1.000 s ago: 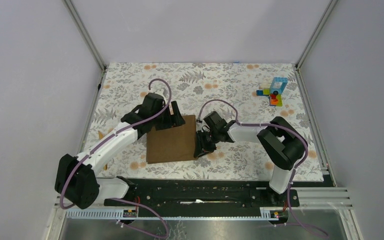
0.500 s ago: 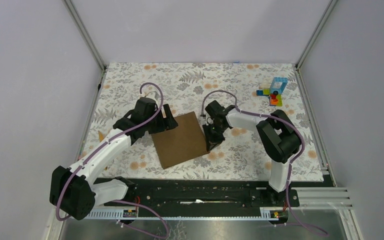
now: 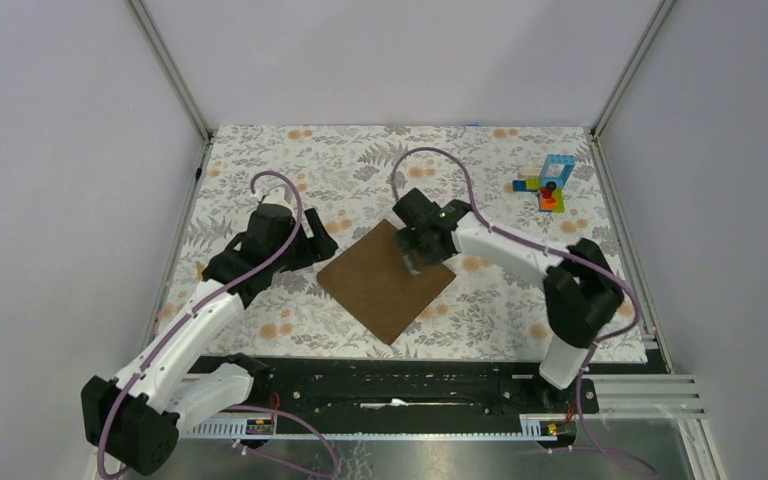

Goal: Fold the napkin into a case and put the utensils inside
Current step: Rotate the lower triangle-folded napkin at the center of the board, then pick up the lower triangle-folded napkin from the center of the board.

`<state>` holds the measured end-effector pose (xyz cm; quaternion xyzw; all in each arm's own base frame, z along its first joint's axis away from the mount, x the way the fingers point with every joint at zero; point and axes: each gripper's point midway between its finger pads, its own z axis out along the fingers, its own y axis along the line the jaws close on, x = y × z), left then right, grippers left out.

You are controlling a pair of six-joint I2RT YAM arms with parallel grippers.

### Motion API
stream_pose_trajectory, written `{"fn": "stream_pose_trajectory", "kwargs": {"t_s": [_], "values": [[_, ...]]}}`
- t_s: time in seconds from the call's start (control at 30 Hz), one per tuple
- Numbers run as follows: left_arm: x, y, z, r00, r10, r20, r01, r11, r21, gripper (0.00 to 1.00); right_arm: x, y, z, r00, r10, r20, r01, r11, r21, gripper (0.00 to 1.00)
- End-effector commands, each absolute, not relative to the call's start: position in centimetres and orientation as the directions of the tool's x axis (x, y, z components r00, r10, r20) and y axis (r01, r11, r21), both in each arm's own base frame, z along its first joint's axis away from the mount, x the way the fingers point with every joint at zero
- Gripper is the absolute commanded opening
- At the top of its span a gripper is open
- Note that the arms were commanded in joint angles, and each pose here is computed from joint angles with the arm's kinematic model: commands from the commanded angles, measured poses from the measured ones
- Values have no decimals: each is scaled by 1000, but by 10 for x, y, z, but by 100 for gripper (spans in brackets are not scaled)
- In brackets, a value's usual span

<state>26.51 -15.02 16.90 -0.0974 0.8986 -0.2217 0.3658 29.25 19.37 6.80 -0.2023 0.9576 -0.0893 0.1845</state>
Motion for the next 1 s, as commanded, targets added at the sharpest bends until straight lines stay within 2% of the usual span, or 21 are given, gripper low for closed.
{"fn": "stream_pose_trajectory", "kwargs": {"t_s": [0.0,0.03,0.1,0.23,0.27,0.33,0.4,0.6,0.8,0.97], "values": [[265,-89,185,-533,-474,-701,-264,880,-394,84,236,314,113,-662,-510,-549,-665,738,116,99],[262,-78,189,-496,-497,-712,-311,867,-389,87,216,335,113,-638,-525,-564,-718,671,187,100],[257,-55,198,-414,-529,-741,-395,838,-377,89,192,358,107,-603,-555,-572,-767,600,227,100],[243,-33,213,-308,-571,-761,-458,790,-407,91,174,372,83,-587,-639,-498,-786,598,159,100],[241,-31,217,-291,-578,-762,-455,785,-421,91,174,372,75,-600,-654,-462,-776,617,134,97],[237,-29,222,-266,-593,-760,-447,774,-447,91,170,369,58,-634,-684,-362,-757,645,107,81],[235,-29,226,-249,-606,-756,-440,766,-469,91,164,367,50,-648,-694,-314,-749,655,98,74],[234,-29,223,-246,-613,-751,-444,760,-474,91,155,360,34,-644,-720,-258,-753,655,54,54],[237,-34,216,-287,-604,-744,-445,771,-455,91,150,355,28,-623,-747,-233,-766,643,-12,54],[239,-36,214,-290,-605,-741,-439,772,-459,91,144,353,34,-618,-754,-225,-766,641,-45,58]]}}
